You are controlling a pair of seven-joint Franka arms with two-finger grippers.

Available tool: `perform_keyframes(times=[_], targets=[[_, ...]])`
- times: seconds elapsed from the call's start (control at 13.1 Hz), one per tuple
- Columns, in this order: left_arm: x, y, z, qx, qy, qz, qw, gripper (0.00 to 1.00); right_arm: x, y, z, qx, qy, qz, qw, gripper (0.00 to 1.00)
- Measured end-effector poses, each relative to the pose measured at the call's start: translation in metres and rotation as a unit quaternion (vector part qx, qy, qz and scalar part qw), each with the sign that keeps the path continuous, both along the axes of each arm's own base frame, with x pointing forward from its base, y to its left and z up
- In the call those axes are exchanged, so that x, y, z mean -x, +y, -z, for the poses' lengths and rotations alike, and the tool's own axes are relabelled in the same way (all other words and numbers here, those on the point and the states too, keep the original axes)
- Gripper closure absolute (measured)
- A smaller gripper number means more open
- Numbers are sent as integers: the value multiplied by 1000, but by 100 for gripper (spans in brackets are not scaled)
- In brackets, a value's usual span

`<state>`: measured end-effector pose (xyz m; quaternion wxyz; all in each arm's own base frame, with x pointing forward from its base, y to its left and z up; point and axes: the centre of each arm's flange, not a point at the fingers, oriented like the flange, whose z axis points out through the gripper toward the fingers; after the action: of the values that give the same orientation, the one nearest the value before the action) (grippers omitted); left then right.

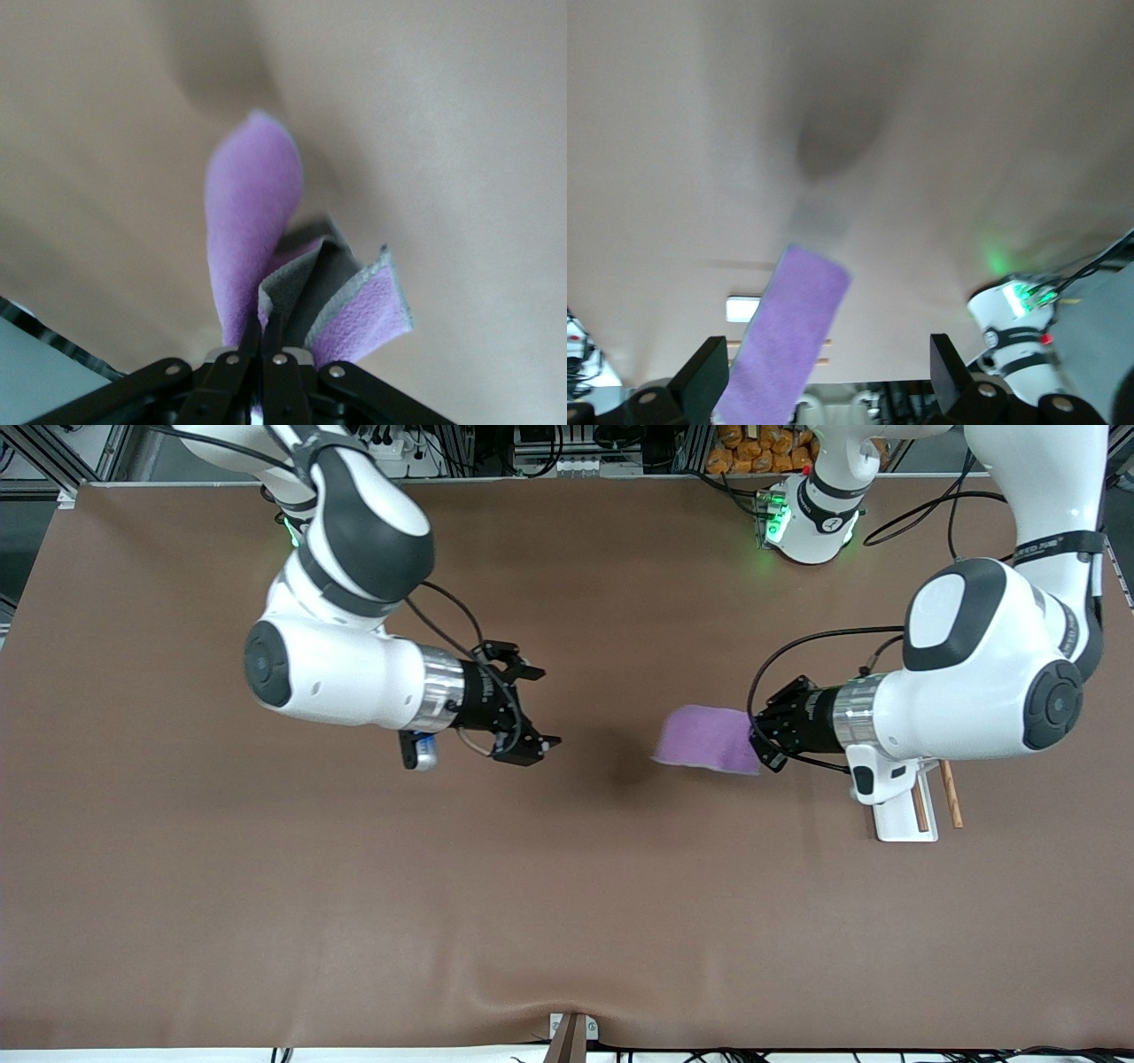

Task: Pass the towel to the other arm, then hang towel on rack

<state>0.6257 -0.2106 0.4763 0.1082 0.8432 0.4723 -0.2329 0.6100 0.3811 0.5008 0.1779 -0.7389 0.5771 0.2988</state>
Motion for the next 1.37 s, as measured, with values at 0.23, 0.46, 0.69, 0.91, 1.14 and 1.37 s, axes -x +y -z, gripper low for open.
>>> perform_keyframes(times=[0.23, 0.46, 0.69, 0.91, 1.14, 1.37], targets=[[0, 22, 7, -27, -12, 61, 998, 98, -7, -36, -4, -6, -3, -50, 999, 0], [1, 47, 16, -36, -13, 129, 991, 98, -8, -63, -10, -11, -9, -94, 995, 0], [-5, 102, 27, -29, -13, 163, 986, 98, -12, -99, -17, -18, -17, -131, 991, 0], [-6, 134, 42, -17, -9, 176, 984, 98, -19, -131, -22, 5, -52, -158, 986, 0], [-7, 169, 53, -4, -17, 209, 978, 98, -16, -158, -33, 39, -95, -222, 970, 0], [-5, 209, 64, -2, -19, 238, 971, 98, -18, -202, -39, 52, -122, -283, 950, 0]])
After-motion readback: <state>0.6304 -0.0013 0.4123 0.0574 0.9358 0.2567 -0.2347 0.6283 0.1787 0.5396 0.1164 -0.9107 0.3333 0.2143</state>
